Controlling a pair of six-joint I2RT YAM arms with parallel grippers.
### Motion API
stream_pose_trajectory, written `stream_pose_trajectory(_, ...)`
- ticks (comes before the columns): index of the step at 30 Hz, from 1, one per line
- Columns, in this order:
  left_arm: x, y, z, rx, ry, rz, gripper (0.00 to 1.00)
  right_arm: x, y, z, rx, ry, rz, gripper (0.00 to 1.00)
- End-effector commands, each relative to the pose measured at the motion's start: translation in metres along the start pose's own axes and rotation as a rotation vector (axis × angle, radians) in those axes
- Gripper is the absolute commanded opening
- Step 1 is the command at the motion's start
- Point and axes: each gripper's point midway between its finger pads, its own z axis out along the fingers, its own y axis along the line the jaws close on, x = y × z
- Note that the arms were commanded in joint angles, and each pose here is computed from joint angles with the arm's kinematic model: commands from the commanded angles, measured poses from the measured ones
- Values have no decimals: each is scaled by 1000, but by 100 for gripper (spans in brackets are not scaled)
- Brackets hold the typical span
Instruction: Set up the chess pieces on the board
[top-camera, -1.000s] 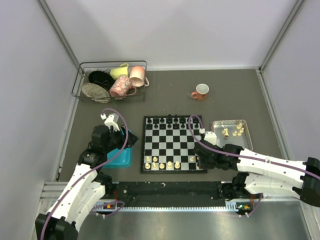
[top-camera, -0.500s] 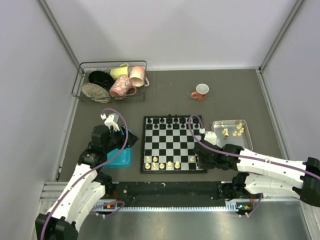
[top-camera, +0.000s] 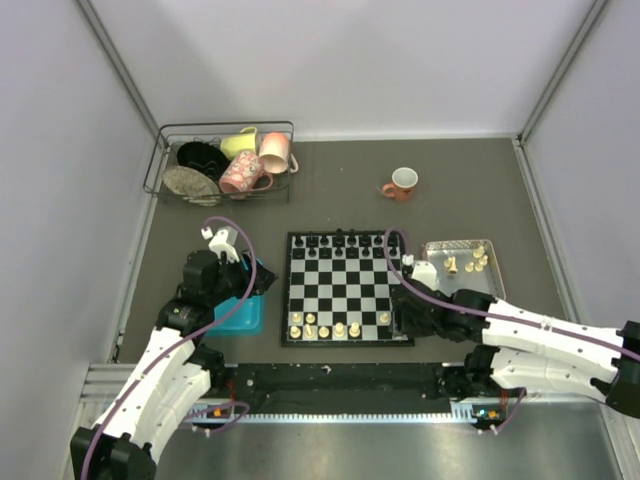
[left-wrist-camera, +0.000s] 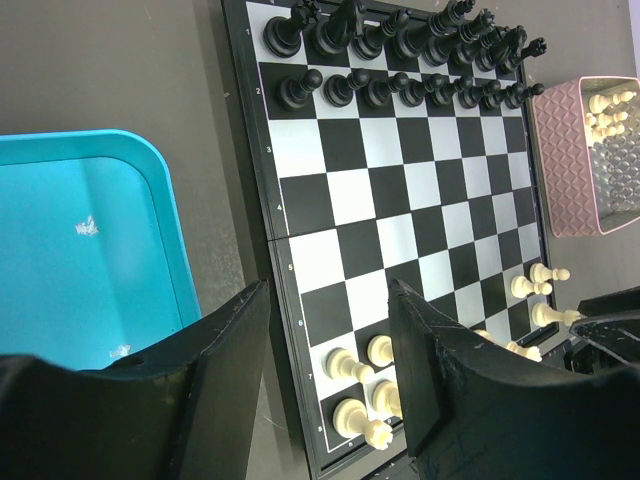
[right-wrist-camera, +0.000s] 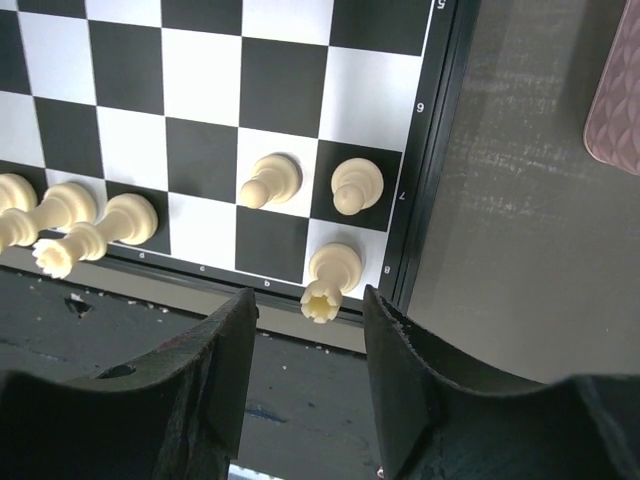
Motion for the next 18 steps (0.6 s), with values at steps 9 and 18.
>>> stream_pose_trajectory(9,-11,-6,-2,24,-43,24,56,-131,-39,-42,41,-250,183,48)
stream_pose_trajectory(18,-10,-6,-1,28,-41,24,56,-168,-153,-19,222,-291,455,47)
